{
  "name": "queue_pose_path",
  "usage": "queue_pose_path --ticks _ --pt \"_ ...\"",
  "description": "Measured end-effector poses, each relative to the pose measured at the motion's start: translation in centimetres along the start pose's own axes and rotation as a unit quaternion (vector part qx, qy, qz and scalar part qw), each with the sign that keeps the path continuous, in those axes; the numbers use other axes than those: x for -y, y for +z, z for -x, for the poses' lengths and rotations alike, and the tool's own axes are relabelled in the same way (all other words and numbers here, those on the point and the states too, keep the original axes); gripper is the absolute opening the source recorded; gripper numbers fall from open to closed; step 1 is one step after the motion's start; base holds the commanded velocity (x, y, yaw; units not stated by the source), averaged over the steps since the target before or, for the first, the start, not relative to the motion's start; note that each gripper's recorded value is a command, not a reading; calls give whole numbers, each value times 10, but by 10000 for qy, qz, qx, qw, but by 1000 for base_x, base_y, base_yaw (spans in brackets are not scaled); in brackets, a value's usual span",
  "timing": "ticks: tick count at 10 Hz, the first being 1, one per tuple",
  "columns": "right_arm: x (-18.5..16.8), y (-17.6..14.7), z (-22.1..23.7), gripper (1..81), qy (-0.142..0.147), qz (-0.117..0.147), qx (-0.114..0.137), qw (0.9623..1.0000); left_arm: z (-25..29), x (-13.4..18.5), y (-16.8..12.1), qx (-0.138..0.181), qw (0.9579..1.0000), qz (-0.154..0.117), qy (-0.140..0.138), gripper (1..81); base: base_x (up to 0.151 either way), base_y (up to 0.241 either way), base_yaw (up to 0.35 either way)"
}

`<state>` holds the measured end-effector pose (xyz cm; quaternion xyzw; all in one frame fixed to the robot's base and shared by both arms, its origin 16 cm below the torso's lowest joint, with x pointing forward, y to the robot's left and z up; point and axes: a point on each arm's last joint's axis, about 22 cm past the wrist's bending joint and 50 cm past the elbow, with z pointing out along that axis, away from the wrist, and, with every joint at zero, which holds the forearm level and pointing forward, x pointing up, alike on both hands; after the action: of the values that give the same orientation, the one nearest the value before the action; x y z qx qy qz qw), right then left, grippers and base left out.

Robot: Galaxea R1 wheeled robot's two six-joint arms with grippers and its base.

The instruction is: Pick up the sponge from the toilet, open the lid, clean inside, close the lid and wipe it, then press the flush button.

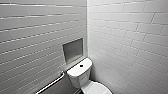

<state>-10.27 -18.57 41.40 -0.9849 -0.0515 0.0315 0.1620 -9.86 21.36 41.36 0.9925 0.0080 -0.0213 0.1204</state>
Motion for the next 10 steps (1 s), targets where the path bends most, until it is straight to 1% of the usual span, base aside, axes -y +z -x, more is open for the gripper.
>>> queue_pose_path --ticks 1,2,4,7,10 --pt "3 2 0 10 -8 29 5 10000 -9 1 0 -102 9999 -11 33 811 0 0 0" --pt "11 4 -2 10 -8 -10 -4 10000 -19 2 -1 -169 9998 -17 58 811 0 0 0" --pt "22 7 -2 10 -7 -74 -4 10000 -17 -1 0 -161 9998 6 64 811 0 0 0" --pt "16 6 -2 10 -92 -41 -5 9999 -16 -1 0 -156 9999 4 67 811 0 0 0" --pt "18 6 -2 10 -99 -51 -5 9999 -15 -1 0 -151 9999 3 69 811 0 0 0"
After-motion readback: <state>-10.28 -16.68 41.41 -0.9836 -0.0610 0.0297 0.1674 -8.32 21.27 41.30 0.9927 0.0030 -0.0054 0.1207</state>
